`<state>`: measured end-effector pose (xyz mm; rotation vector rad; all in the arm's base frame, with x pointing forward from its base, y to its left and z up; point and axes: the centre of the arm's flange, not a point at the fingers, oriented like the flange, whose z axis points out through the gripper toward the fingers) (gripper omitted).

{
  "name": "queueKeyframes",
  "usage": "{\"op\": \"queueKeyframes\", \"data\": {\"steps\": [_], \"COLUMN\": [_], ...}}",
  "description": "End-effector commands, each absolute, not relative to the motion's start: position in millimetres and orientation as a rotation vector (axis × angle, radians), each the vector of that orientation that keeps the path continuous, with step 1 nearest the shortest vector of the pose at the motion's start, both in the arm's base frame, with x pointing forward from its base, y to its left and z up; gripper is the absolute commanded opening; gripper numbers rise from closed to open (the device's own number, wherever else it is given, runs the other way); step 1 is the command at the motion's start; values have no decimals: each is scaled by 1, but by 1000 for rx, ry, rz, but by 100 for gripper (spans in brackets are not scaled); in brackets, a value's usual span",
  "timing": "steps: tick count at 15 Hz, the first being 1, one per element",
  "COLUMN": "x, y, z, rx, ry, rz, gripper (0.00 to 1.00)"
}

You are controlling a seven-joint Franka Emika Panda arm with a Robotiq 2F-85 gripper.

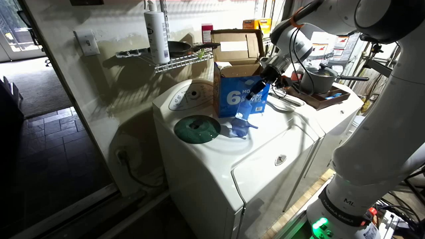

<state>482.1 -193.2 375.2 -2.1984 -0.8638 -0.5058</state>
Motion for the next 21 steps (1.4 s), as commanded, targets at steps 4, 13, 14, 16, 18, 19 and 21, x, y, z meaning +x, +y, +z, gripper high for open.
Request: {"op": "queueKeyframes", "data": {"steps": [4,13,14,16,18,19,21], "x": [474,454,451,443,436,432,425], "y": [-172,-158,-156,-153,-150,-148,-146], "z": [371,374,375,378,381,382,385], "rx": [-2238,-2209,-2204,-2195,-2190,-2188,-2188], "ry": [-982,-1111,-1120,-1144,-1164,-1173,-1200], "rz": [-628,-685,-689,-702,-716,-724,-746], "gripper": [2,2,2,2,2,2,2]}}
